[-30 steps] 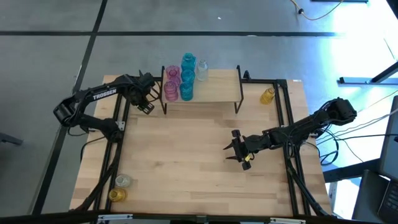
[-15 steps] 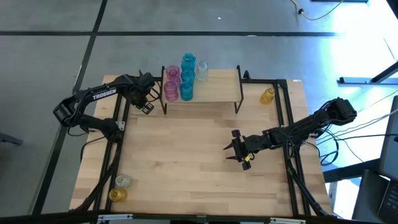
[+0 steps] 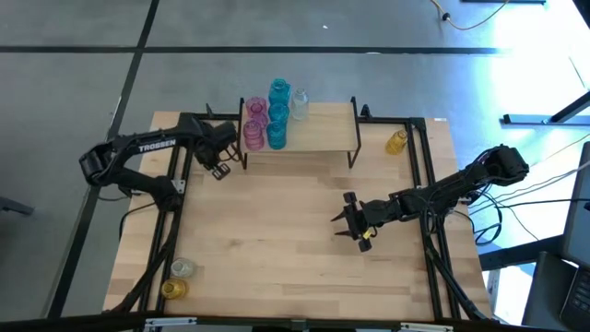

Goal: Sort vases onto shelf
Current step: Put the top transparent flower vase on the shelf aligned with the other transparent flower vase

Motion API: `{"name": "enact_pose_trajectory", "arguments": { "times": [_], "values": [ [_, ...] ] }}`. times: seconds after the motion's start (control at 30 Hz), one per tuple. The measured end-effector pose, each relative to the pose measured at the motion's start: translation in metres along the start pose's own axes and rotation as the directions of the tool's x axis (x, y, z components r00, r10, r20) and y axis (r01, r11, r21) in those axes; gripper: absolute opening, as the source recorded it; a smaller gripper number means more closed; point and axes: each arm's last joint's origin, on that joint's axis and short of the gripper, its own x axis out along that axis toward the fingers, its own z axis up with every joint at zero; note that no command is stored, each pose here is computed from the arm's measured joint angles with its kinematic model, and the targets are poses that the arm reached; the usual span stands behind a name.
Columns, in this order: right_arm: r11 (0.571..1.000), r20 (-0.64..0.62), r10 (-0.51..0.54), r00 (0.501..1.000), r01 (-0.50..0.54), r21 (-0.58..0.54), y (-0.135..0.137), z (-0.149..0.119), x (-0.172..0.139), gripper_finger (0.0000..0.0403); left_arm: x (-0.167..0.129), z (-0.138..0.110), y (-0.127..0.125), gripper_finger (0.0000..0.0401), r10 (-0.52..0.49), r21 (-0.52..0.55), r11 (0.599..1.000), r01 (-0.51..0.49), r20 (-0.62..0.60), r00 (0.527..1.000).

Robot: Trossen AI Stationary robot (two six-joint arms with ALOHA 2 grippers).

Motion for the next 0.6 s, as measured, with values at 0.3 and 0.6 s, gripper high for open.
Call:
{"name": "enact_pose_trajectory", "arguments": {
  "times": [0.3, 0.6],
  "values": [
    [1.0, 0.001, -0.002, 1.0, 0.002, 0.0, 0.0, 0.0, 0.0, 0.0184, -0.01, -0.019, -0.04, 0.0029, -0.02, 0.066, 0.998, 0.021, -0.014, 1.0],
    [1.0, 0.002, -0.003, 1.0, 0.003, 0.0, 0.0, 0.0, 0.0, 0.0184, -0.022, -0.04, -0.08, 0.0027, -0.08, 0.114, 0.99, 0.078, 0.014, 0.997]
  ]
}}
